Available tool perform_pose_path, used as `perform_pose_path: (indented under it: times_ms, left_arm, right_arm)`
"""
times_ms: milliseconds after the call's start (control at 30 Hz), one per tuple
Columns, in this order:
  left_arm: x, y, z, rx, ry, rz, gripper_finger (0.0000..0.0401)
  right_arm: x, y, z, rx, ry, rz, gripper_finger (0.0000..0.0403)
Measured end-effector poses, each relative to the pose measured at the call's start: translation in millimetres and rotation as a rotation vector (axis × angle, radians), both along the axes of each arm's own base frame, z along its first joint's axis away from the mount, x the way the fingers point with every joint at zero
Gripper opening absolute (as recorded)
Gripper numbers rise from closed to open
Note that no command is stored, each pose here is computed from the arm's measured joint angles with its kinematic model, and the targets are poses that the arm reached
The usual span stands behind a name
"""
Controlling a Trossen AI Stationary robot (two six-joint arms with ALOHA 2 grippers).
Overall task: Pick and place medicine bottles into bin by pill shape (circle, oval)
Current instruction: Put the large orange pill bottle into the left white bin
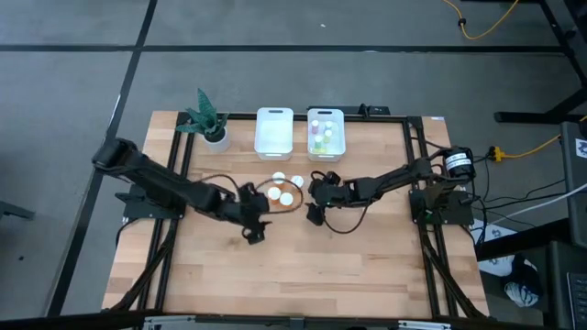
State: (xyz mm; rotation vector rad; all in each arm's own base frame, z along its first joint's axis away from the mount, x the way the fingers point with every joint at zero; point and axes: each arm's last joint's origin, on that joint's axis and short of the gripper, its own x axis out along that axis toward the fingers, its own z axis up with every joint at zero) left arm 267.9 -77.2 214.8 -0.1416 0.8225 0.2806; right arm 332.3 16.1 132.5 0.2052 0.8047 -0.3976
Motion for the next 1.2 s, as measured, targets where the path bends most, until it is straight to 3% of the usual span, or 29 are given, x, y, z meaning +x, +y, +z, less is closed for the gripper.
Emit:
perform_pose_path:
  times_ms: [133, 267, 433, 600, 767, 967, 1200]
  left_arm:
    - [-20.8, 12.7, 24.8, 0.108, -0.02, 0.019, 0.0259]
    - [-34.3, 21.1, 40.6, 0.121, -0.072, 0.098, 0.0259]
    - [-34.6, 22.8, 42.6, 0.18, -0.096, 0.141, 0.0259]
    - [-27.5, 36.5, 36.6, 0.261, -0.065, 0.213, 0.0259]
    - [-21.2, 59.5, 31.1, 0.272, -0.027, 0.3, 0.0259]
    - [-19.9, 84.8, 28.8, 0.267, 0.065, 0.228, 0.0259]
    - [-10.1, 117.7, 27.7, 0.143, -0.004, 0.281, 0.0259]
  right_arm:
    - [3.2, -9.5, 2.2, 0.004, -0.032, -0.005, 0.0292]
    - [3.3, -19.8, 2.2, 0.008, -0.03, -0.021, 0.0292]
    - [2.6, -29.2, 1.4, 0.026, -0.019, -0.029, 0.0292]
    - [-2.0, -26.1, -2.0, 0.143, 0.033, -0.003, 0.0292]
    - [-5.3, -22.8, 10.8, 0.227, 0.012, 0.045, 0.0292]
    - [-23.2, -17.8, 46.7, 0.344, -0.003, 0.113, 0.0292]
    - [-51.5, -4.4, 89.3, 0.305, -0.041, 0.199, 0.0292]
